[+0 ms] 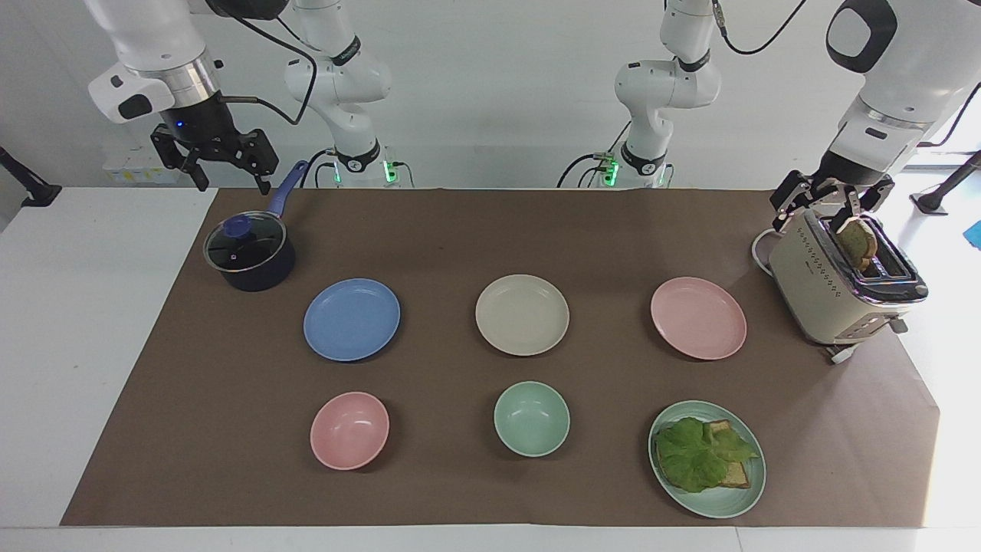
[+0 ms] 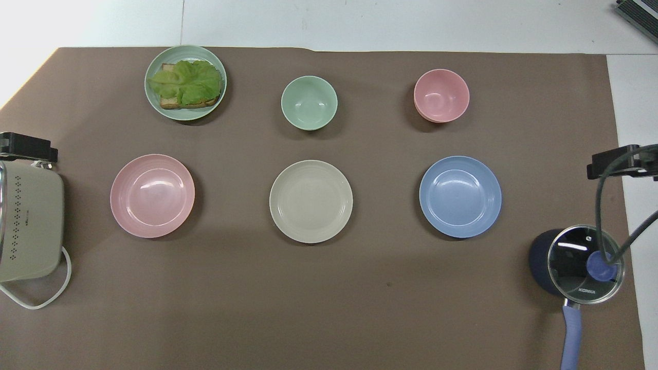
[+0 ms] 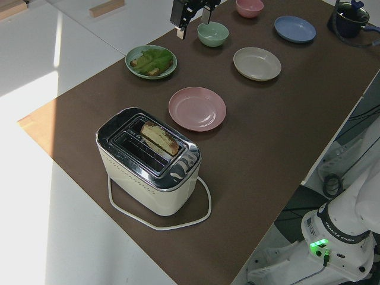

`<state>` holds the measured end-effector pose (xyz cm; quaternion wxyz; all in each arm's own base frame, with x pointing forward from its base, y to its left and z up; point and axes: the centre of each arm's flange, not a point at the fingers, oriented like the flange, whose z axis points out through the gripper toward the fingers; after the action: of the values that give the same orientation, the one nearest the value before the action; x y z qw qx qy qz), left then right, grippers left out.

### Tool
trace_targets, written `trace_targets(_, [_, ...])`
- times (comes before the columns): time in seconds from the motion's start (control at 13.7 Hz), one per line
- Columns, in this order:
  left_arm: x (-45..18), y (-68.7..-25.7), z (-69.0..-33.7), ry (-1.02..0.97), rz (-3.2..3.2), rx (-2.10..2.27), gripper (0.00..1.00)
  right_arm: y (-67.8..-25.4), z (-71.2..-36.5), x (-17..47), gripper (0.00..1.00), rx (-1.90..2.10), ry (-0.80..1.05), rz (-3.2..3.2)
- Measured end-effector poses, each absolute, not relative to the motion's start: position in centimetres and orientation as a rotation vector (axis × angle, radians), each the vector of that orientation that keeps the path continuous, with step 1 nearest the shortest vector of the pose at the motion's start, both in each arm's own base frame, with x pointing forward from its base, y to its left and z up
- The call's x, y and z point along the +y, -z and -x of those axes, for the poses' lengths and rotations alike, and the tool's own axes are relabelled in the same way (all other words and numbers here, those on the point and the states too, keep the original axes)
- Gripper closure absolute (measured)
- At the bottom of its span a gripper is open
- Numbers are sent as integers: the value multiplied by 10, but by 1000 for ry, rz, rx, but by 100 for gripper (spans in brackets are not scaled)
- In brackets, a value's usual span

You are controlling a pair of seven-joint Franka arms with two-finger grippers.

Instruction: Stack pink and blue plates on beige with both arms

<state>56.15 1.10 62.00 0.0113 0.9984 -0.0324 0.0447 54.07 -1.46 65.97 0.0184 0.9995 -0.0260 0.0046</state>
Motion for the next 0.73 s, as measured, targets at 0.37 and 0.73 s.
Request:
trace_targets(0.37, [11,-620,-562,-139,-3114,-101,0,-662,-539,-11,0,-79,-20,-3140])
trace_targets(0.73, [11,-620,-562,-139,-3114,-101,0,-662,-539,-11,0,-79,-22,-3141])
